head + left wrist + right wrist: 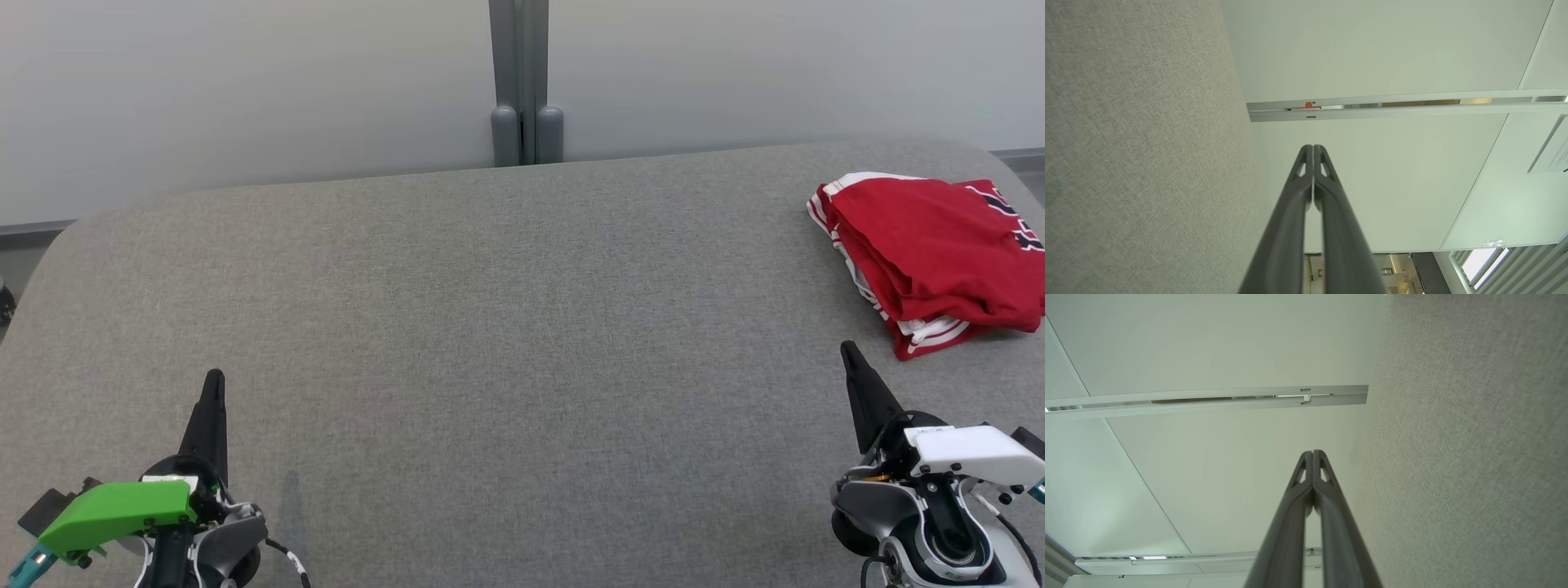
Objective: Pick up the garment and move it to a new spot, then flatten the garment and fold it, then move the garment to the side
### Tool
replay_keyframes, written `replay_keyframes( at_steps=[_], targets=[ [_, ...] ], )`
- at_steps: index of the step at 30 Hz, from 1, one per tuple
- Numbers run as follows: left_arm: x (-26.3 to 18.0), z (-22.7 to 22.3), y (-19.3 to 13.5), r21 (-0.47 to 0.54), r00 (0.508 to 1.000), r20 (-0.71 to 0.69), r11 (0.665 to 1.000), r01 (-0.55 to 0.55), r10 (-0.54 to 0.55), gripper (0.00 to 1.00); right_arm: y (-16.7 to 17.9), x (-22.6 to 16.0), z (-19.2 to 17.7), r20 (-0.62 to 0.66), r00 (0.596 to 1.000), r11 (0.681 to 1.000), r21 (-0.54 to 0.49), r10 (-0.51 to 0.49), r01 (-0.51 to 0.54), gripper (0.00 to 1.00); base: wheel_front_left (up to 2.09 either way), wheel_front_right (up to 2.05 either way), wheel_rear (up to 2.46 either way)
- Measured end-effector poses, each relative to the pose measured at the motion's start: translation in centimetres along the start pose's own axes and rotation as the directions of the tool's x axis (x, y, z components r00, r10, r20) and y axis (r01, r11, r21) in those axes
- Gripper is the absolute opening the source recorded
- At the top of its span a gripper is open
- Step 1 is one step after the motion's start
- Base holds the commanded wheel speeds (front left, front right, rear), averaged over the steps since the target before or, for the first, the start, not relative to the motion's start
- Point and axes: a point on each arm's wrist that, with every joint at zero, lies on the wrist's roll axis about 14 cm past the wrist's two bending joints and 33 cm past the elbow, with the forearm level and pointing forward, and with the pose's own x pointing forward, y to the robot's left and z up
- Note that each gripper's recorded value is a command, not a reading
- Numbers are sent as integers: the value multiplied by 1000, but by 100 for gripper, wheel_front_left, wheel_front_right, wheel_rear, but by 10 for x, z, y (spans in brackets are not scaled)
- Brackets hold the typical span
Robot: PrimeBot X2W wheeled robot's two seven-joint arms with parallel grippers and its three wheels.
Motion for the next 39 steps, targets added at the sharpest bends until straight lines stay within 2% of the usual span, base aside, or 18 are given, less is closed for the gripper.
replay_keyframes(
  at_steps=[39],
  targets=[
    [0, 1, 0, 1, 1000, 2, 1000, 0, 0, 0, 0, 0, 0, 1, 1000, 1000, -2, 0, 0, 0, 0, 0, 0]
  ],
)
